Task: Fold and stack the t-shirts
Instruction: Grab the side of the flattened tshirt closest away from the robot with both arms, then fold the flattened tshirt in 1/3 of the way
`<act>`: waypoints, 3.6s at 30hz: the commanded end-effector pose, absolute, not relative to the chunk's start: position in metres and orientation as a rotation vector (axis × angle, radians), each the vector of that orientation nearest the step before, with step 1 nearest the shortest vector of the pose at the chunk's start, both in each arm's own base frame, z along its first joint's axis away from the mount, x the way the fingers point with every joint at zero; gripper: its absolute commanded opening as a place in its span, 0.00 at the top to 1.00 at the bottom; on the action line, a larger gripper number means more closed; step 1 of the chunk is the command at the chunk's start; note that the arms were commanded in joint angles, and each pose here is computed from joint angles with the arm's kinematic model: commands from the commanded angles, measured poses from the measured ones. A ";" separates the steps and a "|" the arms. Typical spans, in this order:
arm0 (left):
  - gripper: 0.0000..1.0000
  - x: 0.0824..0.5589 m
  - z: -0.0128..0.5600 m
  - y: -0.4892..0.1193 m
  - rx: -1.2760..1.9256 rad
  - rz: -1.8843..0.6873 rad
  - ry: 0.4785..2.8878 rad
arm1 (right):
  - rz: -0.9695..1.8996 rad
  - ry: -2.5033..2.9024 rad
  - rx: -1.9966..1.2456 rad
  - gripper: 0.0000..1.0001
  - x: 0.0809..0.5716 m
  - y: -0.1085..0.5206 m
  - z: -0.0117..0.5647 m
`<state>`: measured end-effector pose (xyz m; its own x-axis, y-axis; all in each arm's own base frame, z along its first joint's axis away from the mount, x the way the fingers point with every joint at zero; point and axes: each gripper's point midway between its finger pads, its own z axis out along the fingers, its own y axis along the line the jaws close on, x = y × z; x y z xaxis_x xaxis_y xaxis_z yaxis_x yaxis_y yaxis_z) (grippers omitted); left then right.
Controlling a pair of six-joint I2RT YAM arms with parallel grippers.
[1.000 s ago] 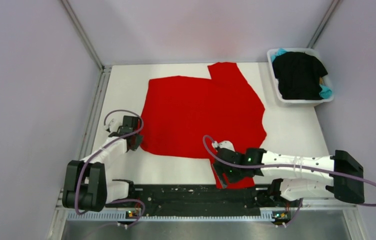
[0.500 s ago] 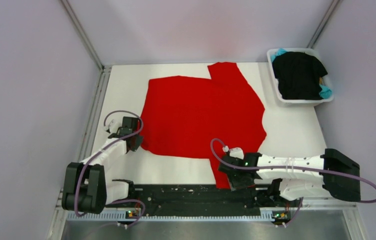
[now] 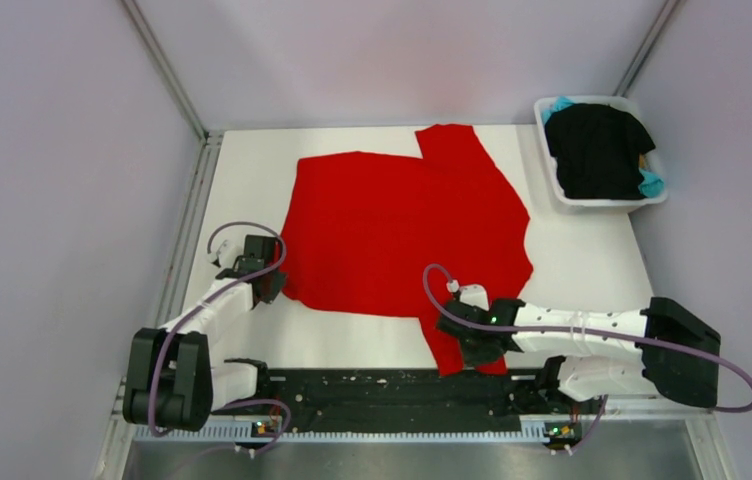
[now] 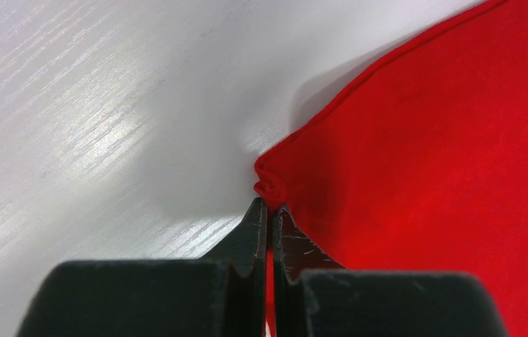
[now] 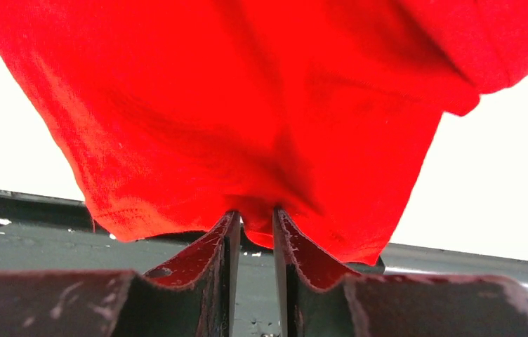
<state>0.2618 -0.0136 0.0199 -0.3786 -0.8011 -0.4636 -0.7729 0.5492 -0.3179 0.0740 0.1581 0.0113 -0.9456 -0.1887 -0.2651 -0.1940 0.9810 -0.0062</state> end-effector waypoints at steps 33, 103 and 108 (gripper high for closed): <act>1.00 0.212 0.052 -0.028 -1.241 -0.269 2.174 | 0.470 2.709 -0.519 1.00 0.054 0.179 0.095; 0.01 0.380 0.115 -0.014 -1.104 -0.150 2.175 | -0.354 2.286 -0.172 0.08 0.477 0.123 0.152; 0.01 0.373 0.107 -0.041 -1.011 -0.329 2.239 | -0.062 2.303 -0.140 0.01 0.438 0.145 0.149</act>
